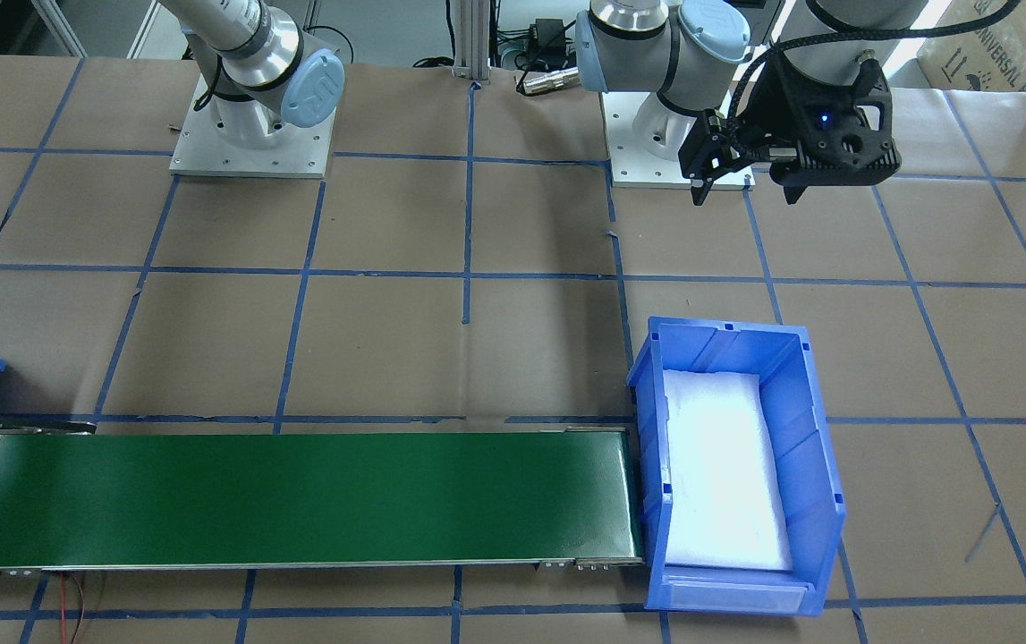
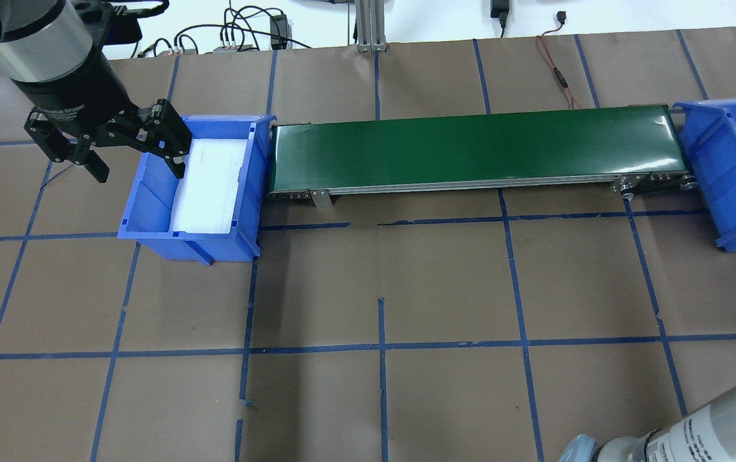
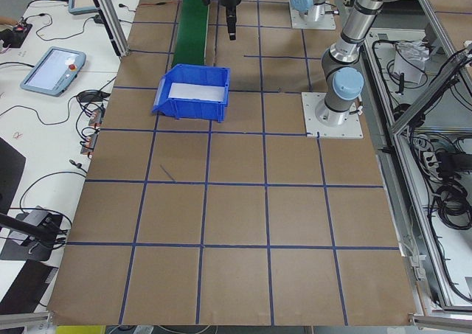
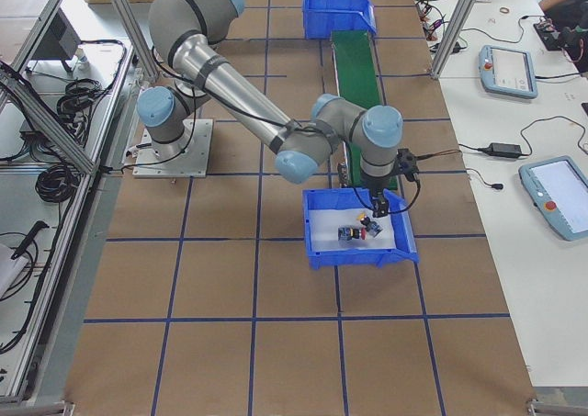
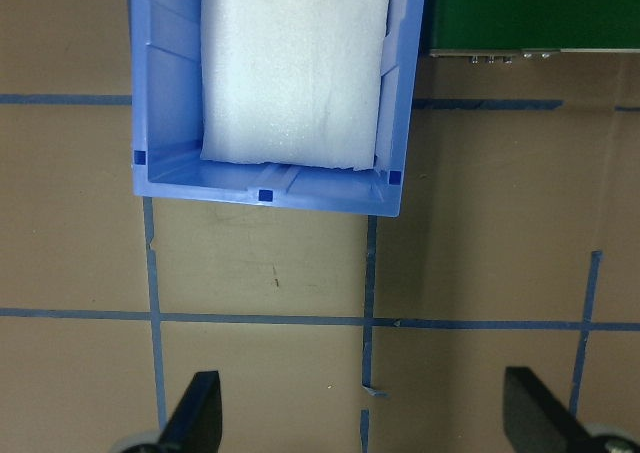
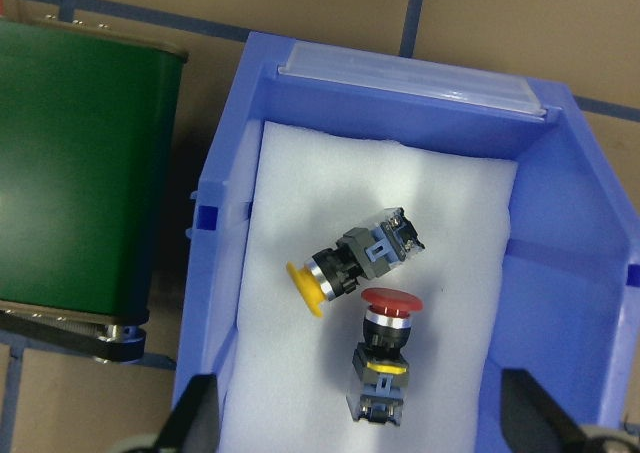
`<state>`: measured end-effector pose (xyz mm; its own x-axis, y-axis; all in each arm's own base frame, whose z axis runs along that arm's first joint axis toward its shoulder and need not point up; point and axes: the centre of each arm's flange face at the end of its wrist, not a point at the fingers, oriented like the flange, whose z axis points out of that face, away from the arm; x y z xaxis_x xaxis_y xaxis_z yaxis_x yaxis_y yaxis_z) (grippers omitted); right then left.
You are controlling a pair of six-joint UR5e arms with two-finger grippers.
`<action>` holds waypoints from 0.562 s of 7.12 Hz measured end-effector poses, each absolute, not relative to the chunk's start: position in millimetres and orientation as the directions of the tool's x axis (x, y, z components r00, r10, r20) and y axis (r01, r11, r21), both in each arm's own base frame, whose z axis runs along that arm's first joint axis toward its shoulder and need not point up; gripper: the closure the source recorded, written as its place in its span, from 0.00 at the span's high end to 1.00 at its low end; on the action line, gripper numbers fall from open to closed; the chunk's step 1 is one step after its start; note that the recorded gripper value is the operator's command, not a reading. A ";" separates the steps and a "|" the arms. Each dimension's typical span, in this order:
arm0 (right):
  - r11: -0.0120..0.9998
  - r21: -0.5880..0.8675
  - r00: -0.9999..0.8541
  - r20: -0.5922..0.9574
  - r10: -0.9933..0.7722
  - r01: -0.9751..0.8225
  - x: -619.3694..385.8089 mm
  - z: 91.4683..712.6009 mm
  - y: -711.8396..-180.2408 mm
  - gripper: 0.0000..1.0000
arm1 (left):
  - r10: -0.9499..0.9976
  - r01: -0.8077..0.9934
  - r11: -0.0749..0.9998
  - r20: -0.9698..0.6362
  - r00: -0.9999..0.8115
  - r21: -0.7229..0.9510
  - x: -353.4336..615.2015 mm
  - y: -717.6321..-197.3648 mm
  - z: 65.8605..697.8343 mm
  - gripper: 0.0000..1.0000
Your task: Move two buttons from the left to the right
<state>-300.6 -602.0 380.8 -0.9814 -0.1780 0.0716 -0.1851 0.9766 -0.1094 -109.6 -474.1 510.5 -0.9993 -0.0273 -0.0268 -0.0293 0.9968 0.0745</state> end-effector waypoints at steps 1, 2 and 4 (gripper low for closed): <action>0.984 -0.096 -0.987 0.056 -0.148 -0.153 -285.8 407.9 -587.8 1.00 | -0.027 -0.029 0.997 -0.027 -0.999 0.074 -109.6 -474.1 510.6 1.00; 0.991 -0.079 -0.994 0.030 -0.109 -0.111 -265.2 421.0 -582.7 1.00 | -0.027 -0.029 0.997 -0.027 -0.999 0.075 -109.6 -474.2 510.5 1.00; 0.994 -0.069 -0.996 0.024 -0.083 -0.085 -172.8 442.7 -594.9 1.00 | -0.027 -0.029 0.997 -0.027 -0.999 0.075 -109.5 -474.2 510.3 1.00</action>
